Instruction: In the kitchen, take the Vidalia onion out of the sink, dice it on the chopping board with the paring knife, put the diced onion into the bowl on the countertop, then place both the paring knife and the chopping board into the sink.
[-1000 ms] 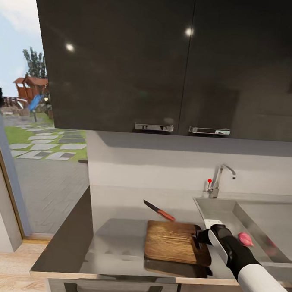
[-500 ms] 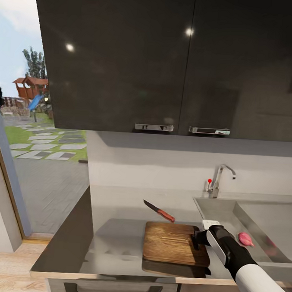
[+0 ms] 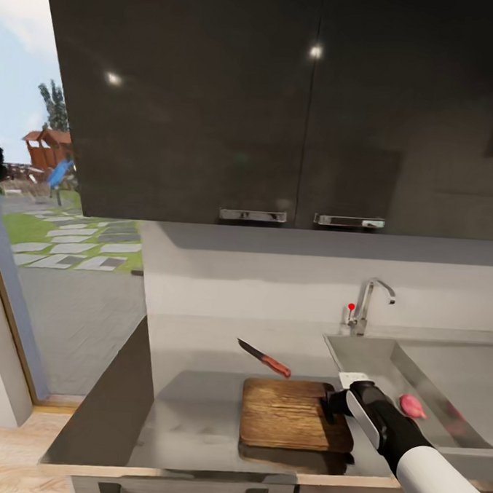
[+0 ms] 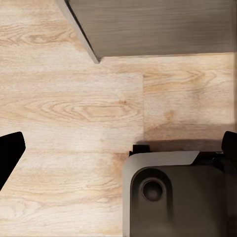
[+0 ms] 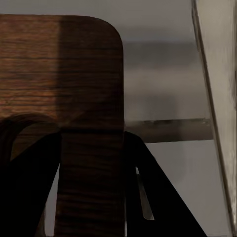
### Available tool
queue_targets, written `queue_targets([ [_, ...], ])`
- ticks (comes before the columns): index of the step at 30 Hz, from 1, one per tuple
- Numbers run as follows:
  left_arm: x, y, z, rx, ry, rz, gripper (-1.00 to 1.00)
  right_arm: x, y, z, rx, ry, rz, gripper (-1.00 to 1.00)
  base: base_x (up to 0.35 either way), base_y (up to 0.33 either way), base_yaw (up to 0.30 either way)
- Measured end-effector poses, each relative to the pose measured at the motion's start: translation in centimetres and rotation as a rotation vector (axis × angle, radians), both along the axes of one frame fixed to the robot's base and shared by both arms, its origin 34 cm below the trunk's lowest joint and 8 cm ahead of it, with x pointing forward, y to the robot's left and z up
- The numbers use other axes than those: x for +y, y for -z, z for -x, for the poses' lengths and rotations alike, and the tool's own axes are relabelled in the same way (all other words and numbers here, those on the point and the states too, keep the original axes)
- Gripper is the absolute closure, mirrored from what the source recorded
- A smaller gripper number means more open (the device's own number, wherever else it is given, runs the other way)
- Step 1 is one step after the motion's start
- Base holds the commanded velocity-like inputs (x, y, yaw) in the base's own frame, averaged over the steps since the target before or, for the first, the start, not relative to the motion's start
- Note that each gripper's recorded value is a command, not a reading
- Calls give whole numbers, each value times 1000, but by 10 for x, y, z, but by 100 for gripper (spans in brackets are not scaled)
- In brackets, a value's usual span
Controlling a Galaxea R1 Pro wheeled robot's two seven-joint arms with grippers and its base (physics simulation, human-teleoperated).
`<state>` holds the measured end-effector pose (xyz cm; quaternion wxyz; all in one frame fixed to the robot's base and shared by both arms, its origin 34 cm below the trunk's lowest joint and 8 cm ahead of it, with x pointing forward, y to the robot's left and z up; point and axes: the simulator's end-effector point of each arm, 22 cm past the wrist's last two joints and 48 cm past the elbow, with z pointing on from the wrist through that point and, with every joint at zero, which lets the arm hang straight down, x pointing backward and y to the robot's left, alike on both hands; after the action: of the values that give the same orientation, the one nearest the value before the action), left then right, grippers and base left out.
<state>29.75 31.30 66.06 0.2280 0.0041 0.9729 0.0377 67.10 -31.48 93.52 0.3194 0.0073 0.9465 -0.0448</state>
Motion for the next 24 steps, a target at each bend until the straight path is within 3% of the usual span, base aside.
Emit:
queue_targets([
  [24, 1, 0, 0, 0, 0, -1, -100, 4, 0, 0, 1, -15, 3, 100, 9, -13, 0],
])
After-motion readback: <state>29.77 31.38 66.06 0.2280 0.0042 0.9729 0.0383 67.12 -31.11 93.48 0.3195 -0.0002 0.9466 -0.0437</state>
